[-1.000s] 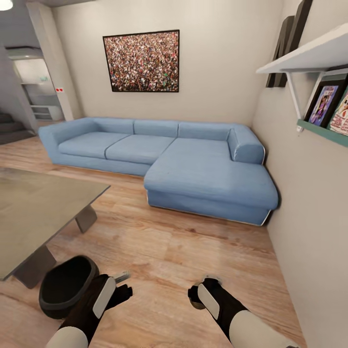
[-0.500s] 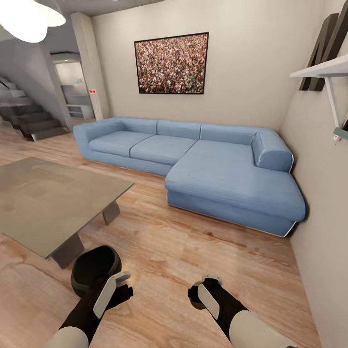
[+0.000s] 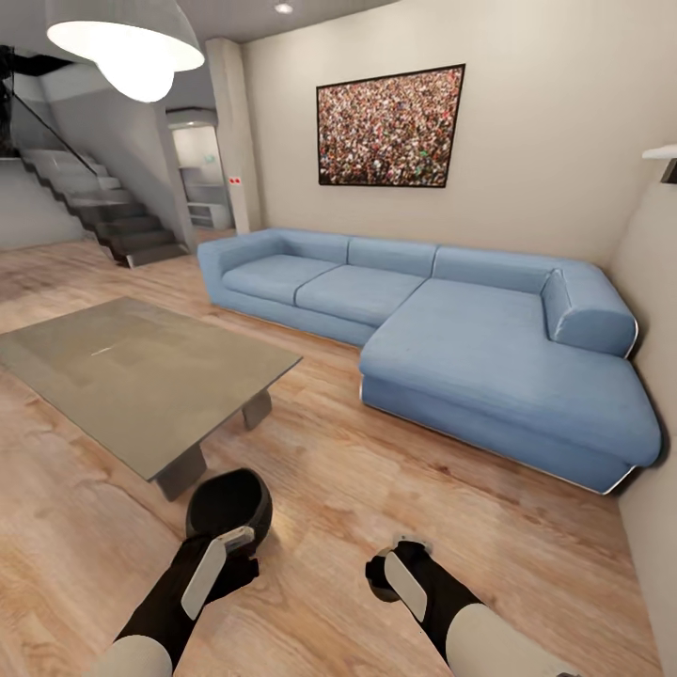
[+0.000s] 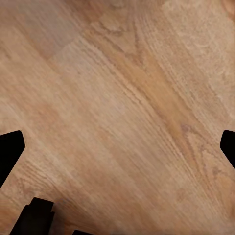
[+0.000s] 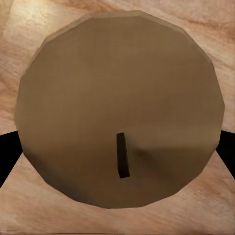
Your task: Place each of the two pumpkins and all three candles from the living room inside a cabinet in the living room (use any cabinet), then make sure every cabinet is closed, and position the cauldron so it is next to a table in the living room.
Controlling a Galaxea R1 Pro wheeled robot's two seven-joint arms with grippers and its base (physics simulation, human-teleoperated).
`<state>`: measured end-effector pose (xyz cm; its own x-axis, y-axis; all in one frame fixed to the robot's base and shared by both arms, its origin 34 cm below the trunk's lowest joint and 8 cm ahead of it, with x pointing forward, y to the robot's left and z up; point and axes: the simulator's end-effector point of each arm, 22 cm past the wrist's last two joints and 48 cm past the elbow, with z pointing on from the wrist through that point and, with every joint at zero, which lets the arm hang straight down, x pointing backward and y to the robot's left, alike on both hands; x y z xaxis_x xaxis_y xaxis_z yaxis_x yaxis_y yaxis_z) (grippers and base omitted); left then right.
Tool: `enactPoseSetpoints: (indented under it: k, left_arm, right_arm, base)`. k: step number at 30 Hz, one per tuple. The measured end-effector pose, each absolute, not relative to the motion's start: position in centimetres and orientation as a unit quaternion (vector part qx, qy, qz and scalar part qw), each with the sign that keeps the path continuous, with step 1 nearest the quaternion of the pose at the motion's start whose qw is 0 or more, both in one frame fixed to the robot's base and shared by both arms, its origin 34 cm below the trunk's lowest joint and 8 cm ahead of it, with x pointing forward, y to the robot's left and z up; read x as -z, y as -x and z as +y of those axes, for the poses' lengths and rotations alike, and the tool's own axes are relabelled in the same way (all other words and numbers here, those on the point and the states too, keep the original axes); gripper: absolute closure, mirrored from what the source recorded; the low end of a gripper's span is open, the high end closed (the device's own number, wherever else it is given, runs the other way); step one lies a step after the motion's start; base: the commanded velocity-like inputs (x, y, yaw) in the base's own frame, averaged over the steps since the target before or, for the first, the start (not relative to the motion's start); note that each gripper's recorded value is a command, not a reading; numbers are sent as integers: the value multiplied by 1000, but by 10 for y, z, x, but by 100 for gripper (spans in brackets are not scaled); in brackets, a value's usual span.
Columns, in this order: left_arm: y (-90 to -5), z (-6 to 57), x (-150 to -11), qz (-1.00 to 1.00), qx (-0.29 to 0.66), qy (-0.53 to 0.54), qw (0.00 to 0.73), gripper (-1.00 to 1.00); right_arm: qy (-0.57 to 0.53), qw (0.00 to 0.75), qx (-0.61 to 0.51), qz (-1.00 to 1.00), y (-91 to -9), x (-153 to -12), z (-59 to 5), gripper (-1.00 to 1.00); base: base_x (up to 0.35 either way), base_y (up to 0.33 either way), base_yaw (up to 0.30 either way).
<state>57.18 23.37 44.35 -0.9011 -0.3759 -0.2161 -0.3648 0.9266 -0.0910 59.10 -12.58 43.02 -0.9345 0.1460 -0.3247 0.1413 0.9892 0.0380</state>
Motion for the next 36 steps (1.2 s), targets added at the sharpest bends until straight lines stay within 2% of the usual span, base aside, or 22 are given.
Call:
enactPoseSetpoints:
  k: [12, 26, 36]
  left_arm:
    - [-576, 234, -468, 975, 24, 190, 114, -100]
    - [-578, 234, -472, 974, 26, 192, 117, -100]
    - [-578, 234, -473, 974, 28, 191, 118, -100]
  right_arm:
    - [-72, 166, -7, 983, -595, -455, -125, 100]
    - [-71, 165, -7, 984, -595, -459, -124, 100]
    - [-71, 166, -6, 984, -596, -459, -124, 100]
  base:
    - [-34, 0, 35]
    - [0, 0, 250]
    - [0, 0, 55]
